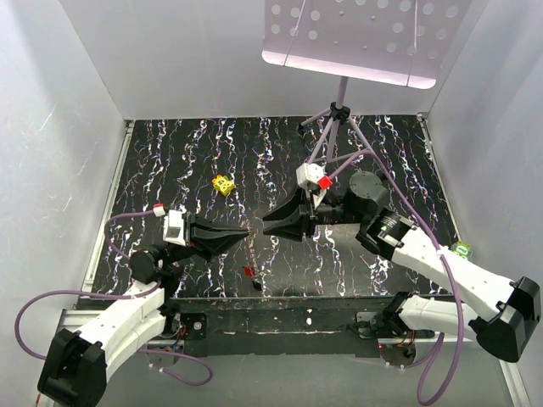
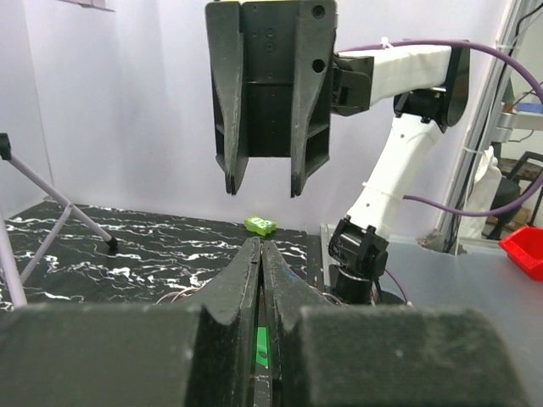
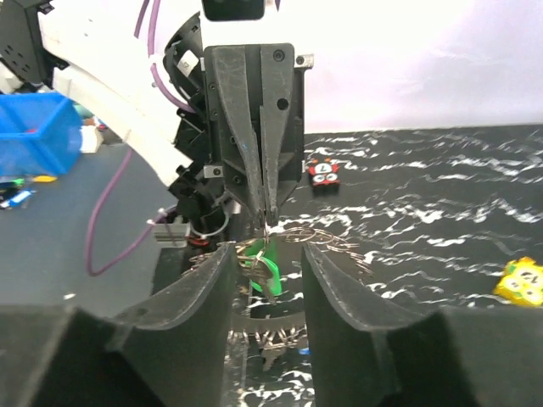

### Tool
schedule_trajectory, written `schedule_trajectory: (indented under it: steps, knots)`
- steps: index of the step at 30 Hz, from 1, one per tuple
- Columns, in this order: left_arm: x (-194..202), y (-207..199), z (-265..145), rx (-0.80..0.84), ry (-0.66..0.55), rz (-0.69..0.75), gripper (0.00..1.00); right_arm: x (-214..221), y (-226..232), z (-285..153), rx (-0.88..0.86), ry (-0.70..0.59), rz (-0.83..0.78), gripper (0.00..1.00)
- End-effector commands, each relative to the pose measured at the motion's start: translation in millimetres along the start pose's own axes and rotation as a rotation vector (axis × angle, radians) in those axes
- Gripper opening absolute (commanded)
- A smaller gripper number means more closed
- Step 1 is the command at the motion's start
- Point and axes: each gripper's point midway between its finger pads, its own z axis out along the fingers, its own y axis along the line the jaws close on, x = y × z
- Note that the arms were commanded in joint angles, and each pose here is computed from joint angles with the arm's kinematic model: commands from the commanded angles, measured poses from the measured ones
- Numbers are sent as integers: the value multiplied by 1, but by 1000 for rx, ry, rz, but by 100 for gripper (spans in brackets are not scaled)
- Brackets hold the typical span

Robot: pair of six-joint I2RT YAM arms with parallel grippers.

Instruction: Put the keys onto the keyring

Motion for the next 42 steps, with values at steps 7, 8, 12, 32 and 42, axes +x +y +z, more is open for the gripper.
schedule_trajectory:
  steps: [7,8,12,32,42]
  knots:
    - [-21,-13,8,79,-32,76,0,2,8,15,-47,17,147,34]
    - [-22,-13,8,79,-33,74,0,4,6,16,-40,19,153,34]
    - [-23,-13,9,78,-37,79,0,3,4,21,-40,17,159,36]
    - [-24,-10,8,54,-48,93,0,6,11,34,-68,28,177,10]
    - [-22,-5,8,36,-45,88,0,11,13,34,-74,37,180,3]
